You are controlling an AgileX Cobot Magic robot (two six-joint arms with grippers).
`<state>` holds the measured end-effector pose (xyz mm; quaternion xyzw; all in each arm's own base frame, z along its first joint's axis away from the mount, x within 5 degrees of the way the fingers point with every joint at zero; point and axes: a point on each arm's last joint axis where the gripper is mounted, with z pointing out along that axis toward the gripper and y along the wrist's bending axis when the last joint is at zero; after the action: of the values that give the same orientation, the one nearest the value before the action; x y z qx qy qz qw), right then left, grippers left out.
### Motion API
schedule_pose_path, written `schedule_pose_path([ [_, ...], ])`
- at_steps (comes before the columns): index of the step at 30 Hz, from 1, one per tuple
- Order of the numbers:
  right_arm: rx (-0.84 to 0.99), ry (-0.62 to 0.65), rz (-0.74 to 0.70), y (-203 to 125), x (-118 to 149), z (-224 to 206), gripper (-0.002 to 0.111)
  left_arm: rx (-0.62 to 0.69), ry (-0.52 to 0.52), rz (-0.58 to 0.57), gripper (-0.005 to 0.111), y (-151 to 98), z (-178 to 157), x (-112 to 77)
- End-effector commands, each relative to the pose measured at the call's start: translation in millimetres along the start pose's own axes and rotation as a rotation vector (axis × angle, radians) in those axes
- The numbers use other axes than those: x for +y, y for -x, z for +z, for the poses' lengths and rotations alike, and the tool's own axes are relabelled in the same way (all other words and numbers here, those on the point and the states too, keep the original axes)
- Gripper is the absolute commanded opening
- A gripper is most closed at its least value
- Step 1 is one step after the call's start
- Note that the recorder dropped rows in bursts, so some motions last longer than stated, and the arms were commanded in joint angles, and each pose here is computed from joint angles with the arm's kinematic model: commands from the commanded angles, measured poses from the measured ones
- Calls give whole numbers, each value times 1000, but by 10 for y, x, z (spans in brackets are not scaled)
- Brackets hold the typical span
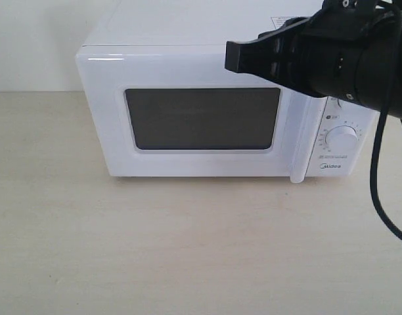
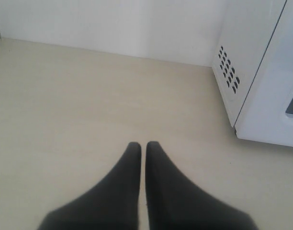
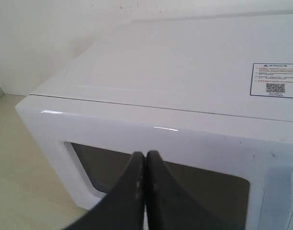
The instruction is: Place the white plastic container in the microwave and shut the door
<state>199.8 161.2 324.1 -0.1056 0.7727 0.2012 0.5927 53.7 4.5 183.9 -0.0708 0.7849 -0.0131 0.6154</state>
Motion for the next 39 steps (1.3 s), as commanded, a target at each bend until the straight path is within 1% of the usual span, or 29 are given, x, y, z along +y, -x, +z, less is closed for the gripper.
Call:
schedule_pose_path([
  [1,-8,-5,1,14,-18,-26,0,-4,0,-17,4,-3,1,0],
  [4,-39,6,9,86,-24,-111,0,-4,0,-17,4,-3,1,0],
  [8,-99,-18,-88,194,-90,-252,0,-4,0,-17,4,-3,1,0],
  [13,-154,-16,-69,340,-325,-500,0,-4,0,-17,4,-3,1,0],
  [18,-189,9,-52,302,-561,-891,0,-4,0,-17,4,-3,1,0],
  [20,-212,-14,-50,218,-636,-1062,0,-4,0,-17,4,-3,1,0],
  [23,-274,-100,-45,48,-747,-1326,0,-4,0,-17,4,-3,1,0],
  [28,-379,-230,-41,-391,-866,-1670,0,-4,0,-17,4,-3,1,0],
  [34,-436,-254,-41,-897,-928,-1806,0,-4,0,-17,4,-3,1,0],
  [39,-441,-273,-32,-1103,-970,-1801,0,-4,0,-17,4,-3,1,0],
])
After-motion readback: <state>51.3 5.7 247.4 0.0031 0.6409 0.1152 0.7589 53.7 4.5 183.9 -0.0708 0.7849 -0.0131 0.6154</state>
